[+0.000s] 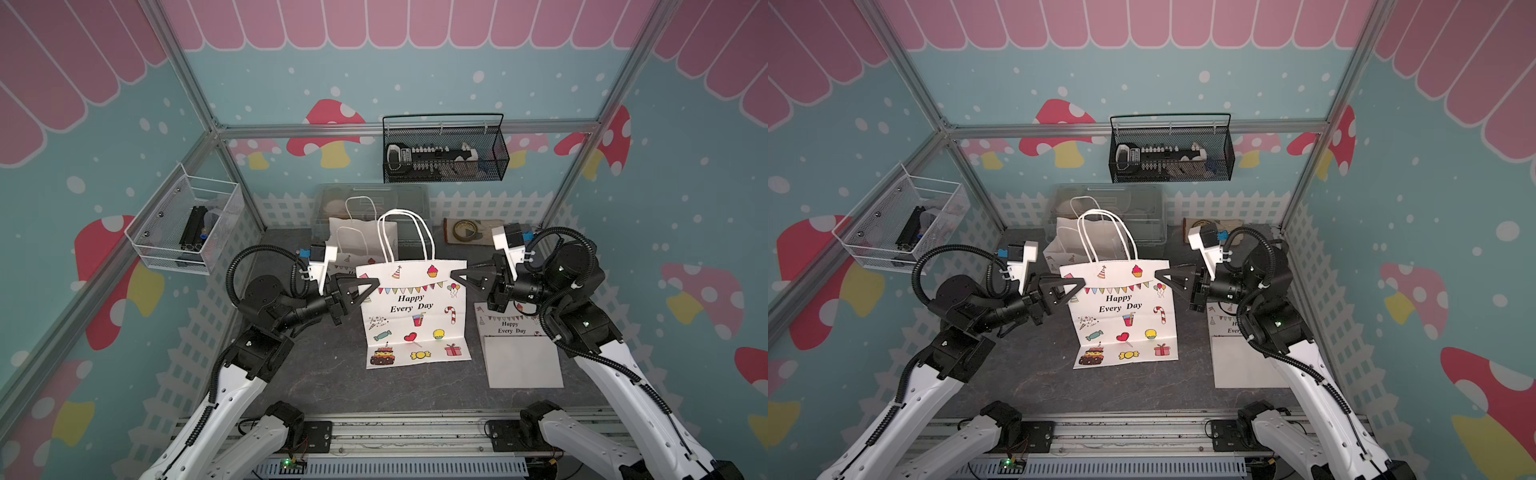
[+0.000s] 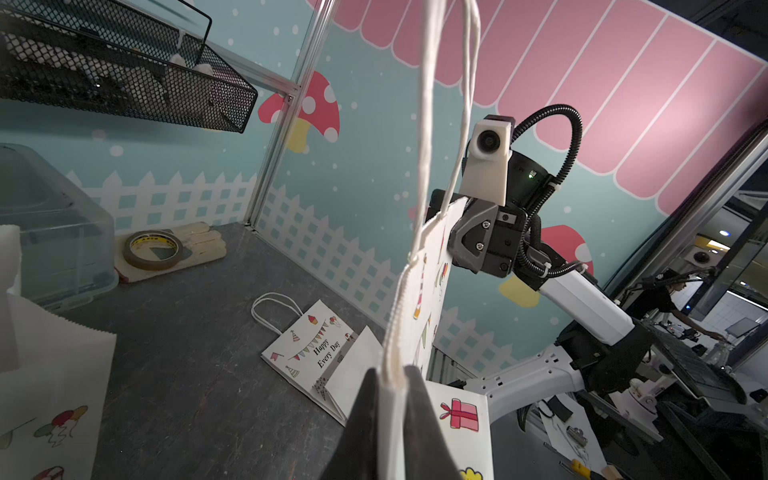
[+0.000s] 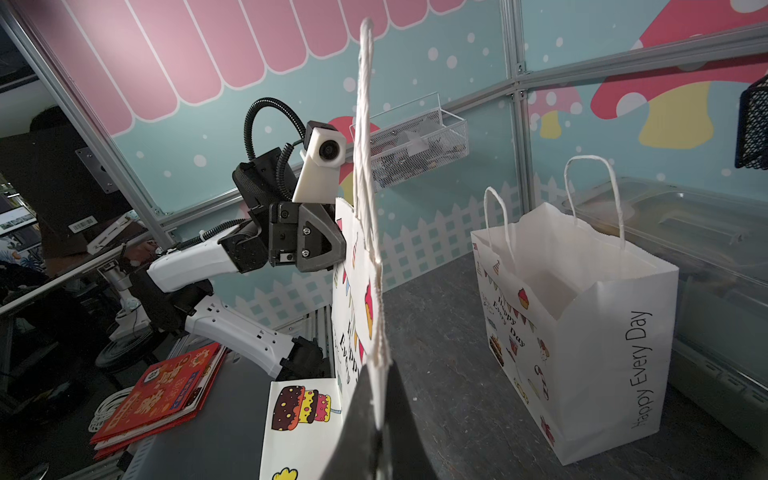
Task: Put away the paper bag
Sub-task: Press the paper bag.
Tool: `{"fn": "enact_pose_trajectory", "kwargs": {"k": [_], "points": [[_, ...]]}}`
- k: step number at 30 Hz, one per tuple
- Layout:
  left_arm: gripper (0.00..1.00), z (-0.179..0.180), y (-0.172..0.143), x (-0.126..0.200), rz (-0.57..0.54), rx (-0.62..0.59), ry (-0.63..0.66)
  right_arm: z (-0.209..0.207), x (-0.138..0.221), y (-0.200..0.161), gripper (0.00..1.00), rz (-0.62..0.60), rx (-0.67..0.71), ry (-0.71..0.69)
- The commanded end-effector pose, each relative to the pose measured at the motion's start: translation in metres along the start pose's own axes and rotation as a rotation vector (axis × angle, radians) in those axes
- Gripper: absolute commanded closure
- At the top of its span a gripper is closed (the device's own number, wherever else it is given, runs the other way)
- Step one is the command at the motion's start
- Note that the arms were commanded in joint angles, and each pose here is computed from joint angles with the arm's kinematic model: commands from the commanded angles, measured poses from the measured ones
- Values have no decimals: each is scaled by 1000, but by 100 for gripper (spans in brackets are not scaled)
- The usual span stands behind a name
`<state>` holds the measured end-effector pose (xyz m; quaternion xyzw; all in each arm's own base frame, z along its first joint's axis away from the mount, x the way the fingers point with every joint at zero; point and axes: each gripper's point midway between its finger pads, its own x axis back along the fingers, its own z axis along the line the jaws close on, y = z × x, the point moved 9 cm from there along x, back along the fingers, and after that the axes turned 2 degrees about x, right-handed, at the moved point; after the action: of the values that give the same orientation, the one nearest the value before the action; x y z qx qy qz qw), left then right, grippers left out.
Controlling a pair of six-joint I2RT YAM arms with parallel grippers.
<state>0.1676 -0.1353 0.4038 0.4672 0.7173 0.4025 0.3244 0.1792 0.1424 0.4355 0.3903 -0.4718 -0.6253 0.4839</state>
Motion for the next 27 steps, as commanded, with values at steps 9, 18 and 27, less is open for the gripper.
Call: {"fn": "enact_pose_trajectory", "kwargs": {"k": [9,18,27], "points": [[63,5,-34,5,118,71,-55,13,4,24,100,-67,56,52],[100,1,-32,9,82,52,-44,12,1,20,100,-47,25,114],[100,-7,-19,9,7,63,-96,10,6,-12,56,6,-14,111]]}}
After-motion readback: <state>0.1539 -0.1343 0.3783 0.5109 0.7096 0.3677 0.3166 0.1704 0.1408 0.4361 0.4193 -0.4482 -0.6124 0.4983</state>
